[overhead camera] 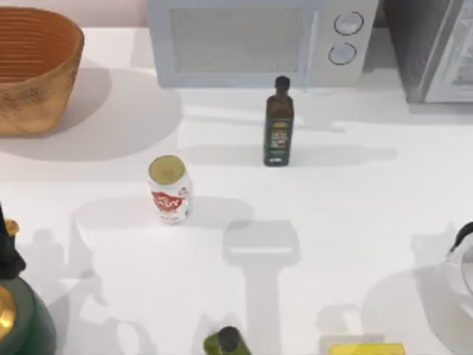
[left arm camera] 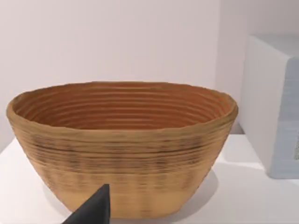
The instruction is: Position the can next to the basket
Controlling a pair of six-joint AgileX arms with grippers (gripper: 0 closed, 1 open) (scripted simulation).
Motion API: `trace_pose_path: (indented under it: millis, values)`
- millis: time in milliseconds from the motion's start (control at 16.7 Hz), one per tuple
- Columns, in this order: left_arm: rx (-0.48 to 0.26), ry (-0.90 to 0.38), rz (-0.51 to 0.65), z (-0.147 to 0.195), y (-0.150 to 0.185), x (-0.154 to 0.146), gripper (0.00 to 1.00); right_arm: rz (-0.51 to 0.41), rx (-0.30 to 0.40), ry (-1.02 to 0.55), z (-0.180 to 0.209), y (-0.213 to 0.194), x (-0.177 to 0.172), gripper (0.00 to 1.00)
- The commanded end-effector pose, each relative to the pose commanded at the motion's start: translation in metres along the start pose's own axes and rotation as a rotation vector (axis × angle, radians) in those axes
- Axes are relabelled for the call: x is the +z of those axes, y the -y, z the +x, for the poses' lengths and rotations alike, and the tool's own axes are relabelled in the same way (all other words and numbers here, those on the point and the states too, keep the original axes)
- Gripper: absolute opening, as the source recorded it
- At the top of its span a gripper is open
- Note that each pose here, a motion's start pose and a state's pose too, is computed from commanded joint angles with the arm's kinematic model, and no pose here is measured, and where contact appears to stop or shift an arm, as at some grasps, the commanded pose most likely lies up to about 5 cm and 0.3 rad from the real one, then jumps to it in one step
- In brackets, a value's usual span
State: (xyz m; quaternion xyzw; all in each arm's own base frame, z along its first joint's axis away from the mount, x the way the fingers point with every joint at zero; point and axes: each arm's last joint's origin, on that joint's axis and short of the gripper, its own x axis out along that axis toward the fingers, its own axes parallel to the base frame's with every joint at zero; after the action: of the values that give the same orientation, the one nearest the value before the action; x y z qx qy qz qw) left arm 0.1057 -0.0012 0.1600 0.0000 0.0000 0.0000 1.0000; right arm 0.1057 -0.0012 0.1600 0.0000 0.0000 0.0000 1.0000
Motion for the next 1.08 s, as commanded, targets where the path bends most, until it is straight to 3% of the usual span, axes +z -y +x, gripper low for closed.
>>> trace_pose_path:
  millis: [300, 660, 840, 1080]
  values:
    - [-0.021, 0.021, 0.009, -0.002, 0.002, 0.023, 1.0, 0.0, 0.0, 0.0, 0.0, 0.0, 0.0, 1.0]
    - [-0.154, -0.078, 0.081, 0.016, 0.014, 0.105, 1.0, 0.0, 0.0, 0.0, 0.0, 0.0, 0.0, 1.0]
    - [-0.241, -0.186, 0.138, 0.048, 0.027, 0.153, 1.0, 0.0, 0.0, 0.0, 0.0, 0.0, 0.0, 1.0]
    - [-0.354, -0.408, 0.226, 0.119, 0.057, 0.196, 1.0, 0.0, 0.0, 0.0, 0.0, 0.0, 0.0, 1.0]
